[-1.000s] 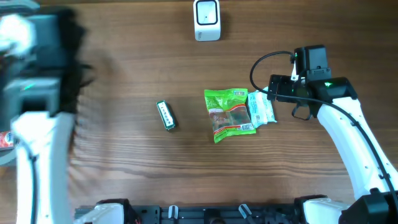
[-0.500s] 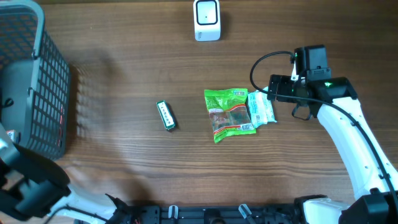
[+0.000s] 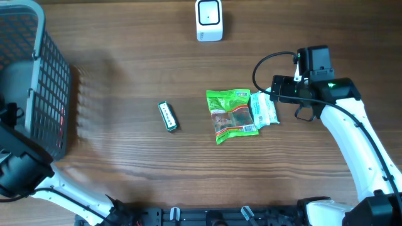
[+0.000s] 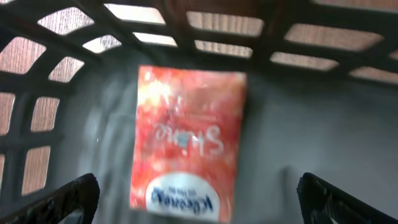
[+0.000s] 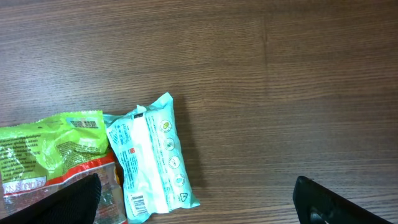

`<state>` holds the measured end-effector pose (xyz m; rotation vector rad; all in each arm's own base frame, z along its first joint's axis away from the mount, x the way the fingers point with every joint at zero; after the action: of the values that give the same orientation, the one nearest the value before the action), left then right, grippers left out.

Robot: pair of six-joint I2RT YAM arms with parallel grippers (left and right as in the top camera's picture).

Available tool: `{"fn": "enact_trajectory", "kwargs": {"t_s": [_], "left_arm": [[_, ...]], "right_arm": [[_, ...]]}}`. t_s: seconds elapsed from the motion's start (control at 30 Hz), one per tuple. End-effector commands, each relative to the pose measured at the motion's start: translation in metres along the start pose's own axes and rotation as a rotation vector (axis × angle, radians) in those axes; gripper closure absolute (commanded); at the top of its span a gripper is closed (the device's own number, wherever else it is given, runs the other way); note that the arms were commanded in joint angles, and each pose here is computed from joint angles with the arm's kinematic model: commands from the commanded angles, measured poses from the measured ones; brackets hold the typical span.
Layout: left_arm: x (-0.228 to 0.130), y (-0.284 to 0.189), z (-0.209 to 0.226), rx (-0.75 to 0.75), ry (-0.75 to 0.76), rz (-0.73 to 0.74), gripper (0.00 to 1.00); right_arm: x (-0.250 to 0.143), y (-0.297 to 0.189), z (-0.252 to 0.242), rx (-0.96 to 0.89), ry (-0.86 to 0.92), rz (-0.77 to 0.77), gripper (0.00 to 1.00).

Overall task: Scan the item barcode
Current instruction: 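Move the left gripper back into the basket toward the red pack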

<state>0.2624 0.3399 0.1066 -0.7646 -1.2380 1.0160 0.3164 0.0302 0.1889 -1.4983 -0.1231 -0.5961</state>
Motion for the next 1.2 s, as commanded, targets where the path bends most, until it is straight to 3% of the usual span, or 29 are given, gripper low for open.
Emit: {"fn": "enact_trajectory", "kwargs": {"t_s": [0.0, 0.1, 0.3, 0.6, 0.77, 0.83, 0.9, 1.0, 1.17], "left_arm": [[0.0, 0.02, 0.007, 0.021, -0.012, 0.018, 0.0], [-0.003, 0.023, 0.003, -0.009, -0.018, 0.03, 0.01], [-0.012, 0.033, 0.005, 0.005, -0.007, 0.052, 0.12], [-0.021, 0.036, 0.0, -0.043, -0.007, 0.102, 0.42], [-0.028, 0.035, -0.003, -0.078, -0.001, 0.157, 0.52], [-0.03, 0.032, -0.006, -0.104, 0.018, 0.174, 0.6], [-0.028, 0.021, -0.008, -0.126, 0.054, 0.152, 0.65], [-0.02, -0.01, -0.012, -0.191, 0.05, 0.101, 0.59], [-0.007, -0.126, -0.017, -0.452, 0.049, -0.072, 0.57]], "right_arm": [[0.004, -0.005, 0.003, 0.015, 0.016, -0.018, 0.0], [0.004, -0.005, 0.003, 0.015, 0.016, -0.018, 0.0], [0.004, -0.005, 0.003, 0.015, 0.016, -0.018, 0.0], [0.004, -0.005, 0.003, 0.015, 0.016, -0.018, 0.0], [0.004, -0.005, 0.003, 0.015, 0.016, -0.018, 0.0], [0.004, -0.005, 0.003, 0.015, 0.016, -0.018, 0.0], [0.004, -0.005, 0.003, 0.015, 0.016, -0.018, 0.0], [0.004, -0.005, 0.003, 0.015, 0.016, -0.018, 0.0], [0.004, -0.005, 0.003, 0.015, 0.016, -0.018, 0.0]]}}
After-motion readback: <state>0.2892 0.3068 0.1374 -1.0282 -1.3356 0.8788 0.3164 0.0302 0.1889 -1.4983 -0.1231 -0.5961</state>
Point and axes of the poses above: each gripper's point midway between its finger pads, its own y axis out along the fingers, its own z axis along the line the jaws close on, x = y × z, the point moved 6 cm from there along -y, back along the fingers, and after that the axes turned 11 degrees about y, right-handed, at the moved point
